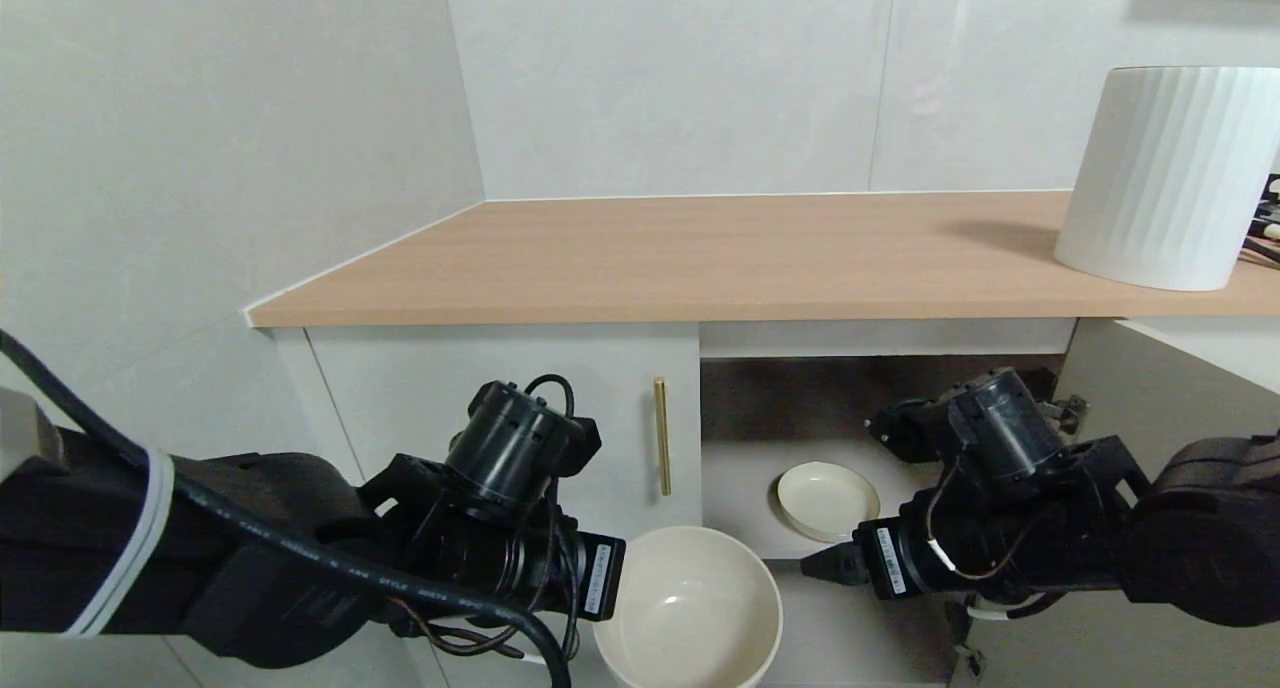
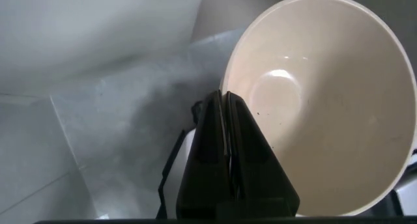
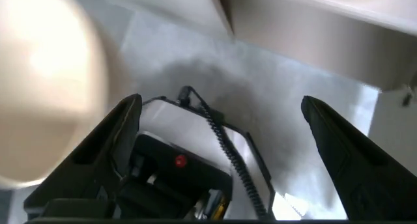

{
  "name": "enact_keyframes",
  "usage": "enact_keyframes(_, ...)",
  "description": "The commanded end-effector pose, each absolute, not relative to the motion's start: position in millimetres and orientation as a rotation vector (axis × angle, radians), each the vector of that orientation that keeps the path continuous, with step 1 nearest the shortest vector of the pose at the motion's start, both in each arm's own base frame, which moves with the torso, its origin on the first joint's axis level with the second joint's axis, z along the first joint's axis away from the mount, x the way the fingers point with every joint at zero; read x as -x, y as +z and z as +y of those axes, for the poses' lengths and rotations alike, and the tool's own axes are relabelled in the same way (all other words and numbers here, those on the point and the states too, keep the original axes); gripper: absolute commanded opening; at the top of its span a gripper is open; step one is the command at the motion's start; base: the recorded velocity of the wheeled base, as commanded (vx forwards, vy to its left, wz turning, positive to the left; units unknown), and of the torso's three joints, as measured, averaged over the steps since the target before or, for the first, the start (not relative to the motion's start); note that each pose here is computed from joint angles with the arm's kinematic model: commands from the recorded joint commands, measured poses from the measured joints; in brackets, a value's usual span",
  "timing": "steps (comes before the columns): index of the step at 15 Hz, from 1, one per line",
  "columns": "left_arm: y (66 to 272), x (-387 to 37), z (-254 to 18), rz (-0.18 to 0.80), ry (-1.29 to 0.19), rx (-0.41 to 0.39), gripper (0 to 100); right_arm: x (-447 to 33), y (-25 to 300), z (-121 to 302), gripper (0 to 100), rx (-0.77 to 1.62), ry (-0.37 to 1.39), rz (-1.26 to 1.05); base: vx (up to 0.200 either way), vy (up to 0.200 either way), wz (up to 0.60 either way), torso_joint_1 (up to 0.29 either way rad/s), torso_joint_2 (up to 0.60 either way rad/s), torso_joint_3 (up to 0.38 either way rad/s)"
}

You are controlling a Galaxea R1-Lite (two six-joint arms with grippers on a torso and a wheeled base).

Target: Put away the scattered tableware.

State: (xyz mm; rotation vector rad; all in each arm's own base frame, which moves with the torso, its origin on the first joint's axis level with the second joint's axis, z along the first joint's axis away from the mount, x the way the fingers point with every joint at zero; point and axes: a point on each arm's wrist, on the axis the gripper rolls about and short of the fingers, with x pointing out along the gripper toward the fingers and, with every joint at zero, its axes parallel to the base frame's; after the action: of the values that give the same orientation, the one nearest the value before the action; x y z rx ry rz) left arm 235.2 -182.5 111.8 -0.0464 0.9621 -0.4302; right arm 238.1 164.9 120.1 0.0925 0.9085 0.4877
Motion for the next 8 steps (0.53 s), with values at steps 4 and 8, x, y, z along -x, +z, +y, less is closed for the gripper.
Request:
enact_keyframes(4,105,-230,-192,0.97,-0.428,0.007,0,-224,127,181,100,-0.082,0.558,0.894,0.0,0.0,0.0,0.0,0.0,0.0)
enact_keyframes(8,110,-227,-193,0.954,-0.434,0.007,0,-230,104,200,100,-0.045,0.563,0.96,0.0,0.0,0.0,0.0,0.0,0.0)
